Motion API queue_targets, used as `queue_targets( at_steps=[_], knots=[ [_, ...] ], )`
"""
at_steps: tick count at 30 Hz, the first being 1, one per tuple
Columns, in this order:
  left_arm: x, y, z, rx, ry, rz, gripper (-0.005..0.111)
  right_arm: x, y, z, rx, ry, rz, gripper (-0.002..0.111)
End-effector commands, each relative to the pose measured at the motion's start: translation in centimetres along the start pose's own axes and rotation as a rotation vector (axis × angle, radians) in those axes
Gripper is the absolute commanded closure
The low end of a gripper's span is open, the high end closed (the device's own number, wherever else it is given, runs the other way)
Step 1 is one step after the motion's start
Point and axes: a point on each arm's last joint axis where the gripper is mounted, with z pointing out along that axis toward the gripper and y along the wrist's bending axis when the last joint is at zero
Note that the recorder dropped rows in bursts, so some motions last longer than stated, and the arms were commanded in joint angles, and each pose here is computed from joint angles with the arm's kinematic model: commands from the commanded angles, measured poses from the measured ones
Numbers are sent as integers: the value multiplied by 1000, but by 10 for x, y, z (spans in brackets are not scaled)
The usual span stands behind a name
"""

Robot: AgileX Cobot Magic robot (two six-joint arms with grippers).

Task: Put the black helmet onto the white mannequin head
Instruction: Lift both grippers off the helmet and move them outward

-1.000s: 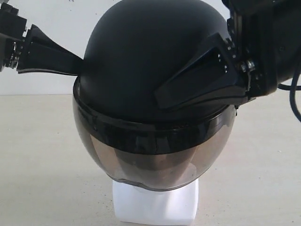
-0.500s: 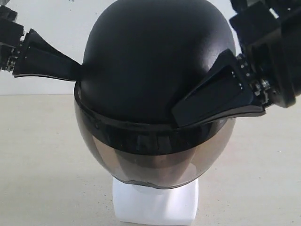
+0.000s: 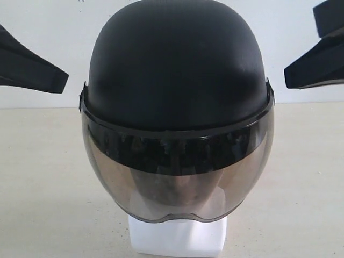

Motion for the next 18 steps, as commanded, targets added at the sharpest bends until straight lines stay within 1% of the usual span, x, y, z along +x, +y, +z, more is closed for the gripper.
queue_targets(
  at_steps=[1, 3, 8, 10, 14, 18],
  knots=[
    [3, 8, -2, -96, 7, -66, 102, 1, -10, 6, 64, -72, 18, 108],
    [3, 8, -2, -98, 9, -66, 102, 4, -17, 11, 99, -86, 33, 108],
    [2, 10, -2, -114, -5, -83, 102, 18, -29, 31, 122, -46, 70, 108],
    [3, 9, -2, -106, 2, -106, 102, 19, -30, 32, 121, -50, 76, 108],
    [4, 8, -2, -94, 15, -106, 102, 19, -30, 32, 121, -50, 76, 108],
    [5, 7, -1, -89, 24, -108, 102, 22, -29, 33, 116, -17, 34, 108]
  ],
)
